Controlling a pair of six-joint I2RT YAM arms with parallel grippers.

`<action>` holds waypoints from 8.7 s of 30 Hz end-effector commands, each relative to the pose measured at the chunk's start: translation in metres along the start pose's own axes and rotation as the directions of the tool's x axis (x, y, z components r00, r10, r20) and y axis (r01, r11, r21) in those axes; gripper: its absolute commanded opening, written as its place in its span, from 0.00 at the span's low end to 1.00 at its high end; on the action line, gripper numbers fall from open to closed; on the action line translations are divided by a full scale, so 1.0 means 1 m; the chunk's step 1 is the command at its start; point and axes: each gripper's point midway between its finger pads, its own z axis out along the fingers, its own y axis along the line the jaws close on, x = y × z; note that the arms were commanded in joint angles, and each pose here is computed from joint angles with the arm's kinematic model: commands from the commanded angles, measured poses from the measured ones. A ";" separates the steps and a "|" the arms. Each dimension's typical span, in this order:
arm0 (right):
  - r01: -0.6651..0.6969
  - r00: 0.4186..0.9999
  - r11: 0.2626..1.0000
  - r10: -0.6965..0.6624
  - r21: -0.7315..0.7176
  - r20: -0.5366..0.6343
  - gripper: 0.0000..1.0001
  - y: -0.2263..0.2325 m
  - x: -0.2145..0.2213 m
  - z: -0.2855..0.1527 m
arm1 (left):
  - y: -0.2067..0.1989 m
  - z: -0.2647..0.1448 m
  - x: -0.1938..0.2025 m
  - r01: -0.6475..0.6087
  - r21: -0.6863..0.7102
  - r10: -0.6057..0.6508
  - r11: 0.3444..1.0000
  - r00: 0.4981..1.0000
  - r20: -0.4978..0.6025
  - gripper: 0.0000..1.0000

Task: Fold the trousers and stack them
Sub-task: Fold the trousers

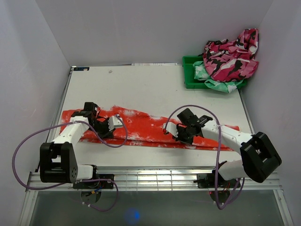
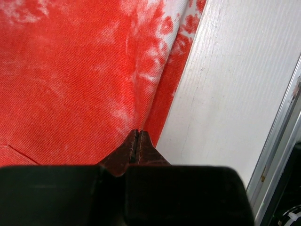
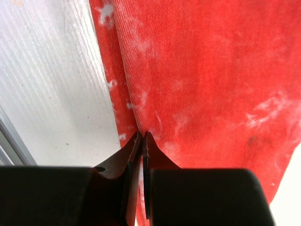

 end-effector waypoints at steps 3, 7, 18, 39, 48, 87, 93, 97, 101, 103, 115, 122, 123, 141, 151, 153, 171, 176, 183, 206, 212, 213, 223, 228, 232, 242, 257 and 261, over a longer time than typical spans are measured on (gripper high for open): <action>0.014 1.000 0.999 -0.015 0.028 0.020 0.08 -0.002 -0.011 -0.026 | -0.011 -0.025 -0.024 -0.058 -0.012 0.059 0.998 0.997 0.040 0.00; 0.022 1.000 1.000 -0.022 0.006 -0.004 0.08 0.007 0.001 -0.022 | -0.026 -0.025 -0.016 -0.055 0.015 0.055 0.998 0.998 0.020 0.00; 0.003 0.995 0.999 -0.009 -0.051 -0.103 0.08 0.014 0.031 0.017 | -0.040 0.024 0.038 0.127 0.140 -0.116 0.982 0.990 -0.084 0.00; -0.005 0.985 0.996 -0.009 -0.084 -0.170 0.08 0.037 0.061 0.009 | 0.025 -0.048 0.044 0.514 -0.090 -0.507 0.853 0.857 0.089 0.51; -0.029 0.988 0.994 0.012 -0.106 -0.155 0.30 0.043 0.057 0.002 | 0.010 -0.041 0.142 0.623 -0.177 -0.640 0.762 0.766 -0.060 0.47; -0.248 0.718 0.937 0.348 -0.246 0.602 0.60 -0.131 -0.253 -0.029 | 0.093 -0.014 -0.057 0.060 -0.162 -0.001 0.985 0.939 0.343 0.00; -0.283 0.693 0.907 0.419 -0.312 0.587 0.56 -0.136 -0.260 -0.012 | 0.059 0.001 -0.035 -0.037 -0.169 0.079 0.985 0.965 0.249 0.00; -0.281 0.670 0.882 0.462 -0.377 0.580 0.57 -0.136 -0.274 0.003 | 0.047 0.014 -0.018 -0.064 -0.147 0.093 0.987 0.976 0.197 0.00; -0.266 0.677 0.862 0.485 -0.431 0.553 0.50 -0.123 -0.285 0.019 | 0.031 0.031 -0.005 -0.099 -0.120 0.117 0.988 0.982 0.149 0.00; -0.252 0.690 0.855 0.487 -0.453 0.535 0.44 -0.111 -0.288 0.026 | 0.027 0.039 0.005 -0.115 -0.131 0.132 0.985 0.983 0.127 0.00; -0.307 0.788 0.816 0.507 -0.490 0.350 0.28 -0.041 -0.242 0.084 | 0.037 0.044 0.005 -0.029 -0.157 0.050 0.987 0.990 0.132 0.06; -0.359 0.800 0.805 0.526 -0.472 0.288 0.11 -0.040 -0.234 0.099 | 0.076 -0.001 -0.031 0.168 -0.286 -0.101 0.943 0.967 0.234 0.33; -0.365 0.802 0.805 0.527 -0.467 0.282 0.10 -0.039 -0.233 0.100 | 0.079 -0.009 -0.039 0.196 -0.297 -0.119 0.935 0.959 0.257 0.41; -0.404 0.817 0.831 0.516 -0.383 0.257 0.08 -0.040 -0.226 0.107 | 0.123 -0.048 -0.051 0.483 -0.440 -0.402 0.757 0.875 0.271 0.57; -0.416 0.817 0.832 0.519 -0.368 0.251 0.08 -0.040 -0.226 0.108 | 0.102 -0.009 -0.038 0.508 -0.419 -0.489 0.752 0.857 0.162 0.57; -0.414 0.817 0.833 0.518 -0.368 0.254 0.08 -0.040 -0.228 0.108 | 0.101 -0.008 -0.032 0.523 -0.426 -0.515 0.739 0.845 0.144 0.57; -0.403 0.818 0.837 0.510 -0.369 0.264 0.08 -0.039 -0.232 0.103 | 0.117 0.016 -0.012 0.573 -0.458 -0.575 0.680 0.804 0.152 0.49; -0.404 0.818 0.837 0.511 -0.369 0.263 0.08 -0.039 -0.232 0.103 | 0.121 0.013 -0.022 0.563 -0.448 -0.546 0.694 0.818 0.182 0.54; -0.403 0.822 0.838 0.508 -0.368 0.257 0.08 -0.038 -0.232 0.104 | 0.120 0.019 -0.020 0.555 -0.432 -0.542 0.711 0.824 0.166 0.32; -0.357 0.933 0.906 0.357 -0.228 -0.045 0.28 0.027 -0.055 0.026 | 0.147 0.000 -0.040 0.548 -0.472 -0.520 0.691 0.830 0.202 0.00; -0.306 0.920 0.952 0.288 -0.030 -0.264 0.25 0.020 0.027 0.049 | 0.180 -0.006 -0.039 0.558 -0.515 -0.515 0.651 0.823 0.240 0.00; -0.305 0.909 0.952 0.282 -0.028 -0.305 0.26 0.022 0.037 0.052 | 0.185 -0.008 -0.035 0.564 -0.520 -0.521 0.642 0.818 0.244 0.00; -0.291 0.888 0.955 0.247 -0.059 -0.387 0.23 0.037 0.063 0.056 | 0.239 -0.005 -0.006 0.603 -0.584 -0.548 0.542 0.781 0.298 0.02; -0.282 0.894 0.957 0.235 -0.072 -0.383 0.22 0.036 0.059 0.054 | 0.261 -0.026 -0.022 0.580 -0.612 -0.468 0.537 0.809 0.357 0.45; -0.287 0.899 0.954 0.239 -0.082 -0.366 0.23 0.035 0.050 0.052 | 0.263 -0.057 -0.052 0.570 -0.607 -0.406 0.554 0.821 0.401 0.69; -0.289 0.951 0.955 0.279 -0.066 -0.130 0.29 -0.002 -0.035 0.028 | 0.154 -0.073 -0.022 0.675 -0.411 -0.571 0.612 0.738 0.360 0.63; -0.666 0.731 0.744 0.640 -0.044 -0.237 0.42 -0.058 0.072 0.037 | 0.111 -0.060 0.159 0.875 -0.434 -0.899 0.215 0.351 0.263 0.54; -0.699 0.700 0.715 0.679 -0.014 -0.222 0.41 -0.085 0.083 0.043 | 0.118 -0.078 0.184 0.884 -0.449 -0.906 0.127 0.288 0.310 0.54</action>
